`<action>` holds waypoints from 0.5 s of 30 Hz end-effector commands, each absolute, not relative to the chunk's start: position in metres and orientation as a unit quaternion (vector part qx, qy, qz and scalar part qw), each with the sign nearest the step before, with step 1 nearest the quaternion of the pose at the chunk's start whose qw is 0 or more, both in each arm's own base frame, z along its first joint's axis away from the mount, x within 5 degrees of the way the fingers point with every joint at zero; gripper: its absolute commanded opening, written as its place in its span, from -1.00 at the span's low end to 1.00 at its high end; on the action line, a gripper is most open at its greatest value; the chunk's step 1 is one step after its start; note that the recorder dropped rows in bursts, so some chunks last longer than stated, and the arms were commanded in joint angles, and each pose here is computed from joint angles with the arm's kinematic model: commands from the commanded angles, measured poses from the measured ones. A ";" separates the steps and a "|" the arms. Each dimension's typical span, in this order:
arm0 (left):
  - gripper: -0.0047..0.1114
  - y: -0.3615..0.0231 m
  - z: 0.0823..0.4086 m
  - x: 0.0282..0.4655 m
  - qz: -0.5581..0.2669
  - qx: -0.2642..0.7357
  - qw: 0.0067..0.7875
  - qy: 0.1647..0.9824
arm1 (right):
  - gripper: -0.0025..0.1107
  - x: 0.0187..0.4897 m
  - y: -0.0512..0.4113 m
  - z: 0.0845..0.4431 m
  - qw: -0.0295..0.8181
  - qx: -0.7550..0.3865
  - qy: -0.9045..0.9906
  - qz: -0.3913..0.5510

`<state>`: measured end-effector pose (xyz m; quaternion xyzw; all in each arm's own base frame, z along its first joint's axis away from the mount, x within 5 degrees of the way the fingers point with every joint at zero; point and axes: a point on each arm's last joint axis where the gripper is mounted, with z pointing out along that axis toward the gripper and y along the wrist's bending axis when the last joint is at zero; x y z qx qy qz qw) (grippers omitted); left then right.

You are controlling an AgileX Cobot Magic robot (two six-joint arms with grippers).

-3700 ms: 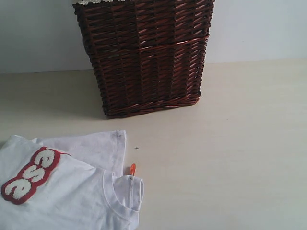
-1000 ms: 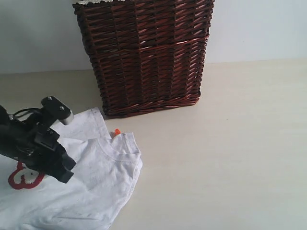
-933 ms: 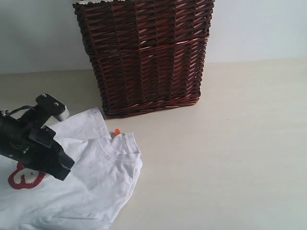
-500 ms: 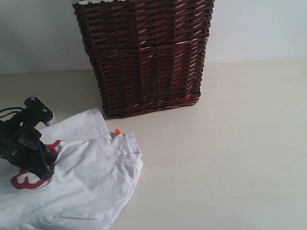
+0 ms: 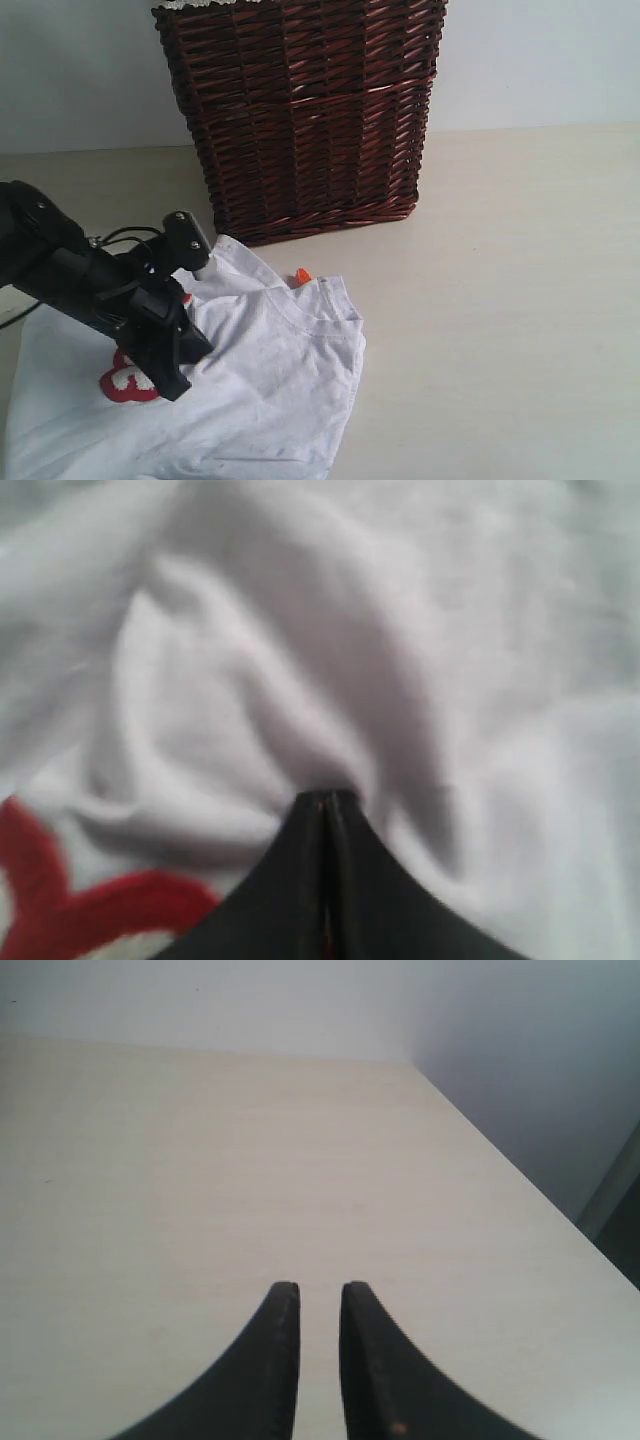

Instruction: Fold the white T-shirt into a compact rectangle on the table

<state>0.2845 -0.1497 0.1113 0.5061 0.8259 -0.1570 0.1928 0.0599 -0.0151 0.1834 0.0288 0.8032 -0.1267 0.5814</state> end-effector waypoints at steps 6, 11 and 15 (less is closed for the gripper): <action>-0.92 -0.196 0.119 0.256 -0.238 0.505 0.164 0.813 | -0.66 0.060 -0.015 0.183 0.586 0.030 0.799 -0.129; -0.92 -0.190 0.158 0.281 -0.222 0.424 0.235 0.846 | -0.66 0.060 -0.015 0.183 0.586 0.030 0.799 -0.129; -0.92 -0.173 0.181 0.309 -0.162 0.410 0.309 0.843 | -0.66 0.060 -0.015 0.183 0.586 0.030 0.799 -0.129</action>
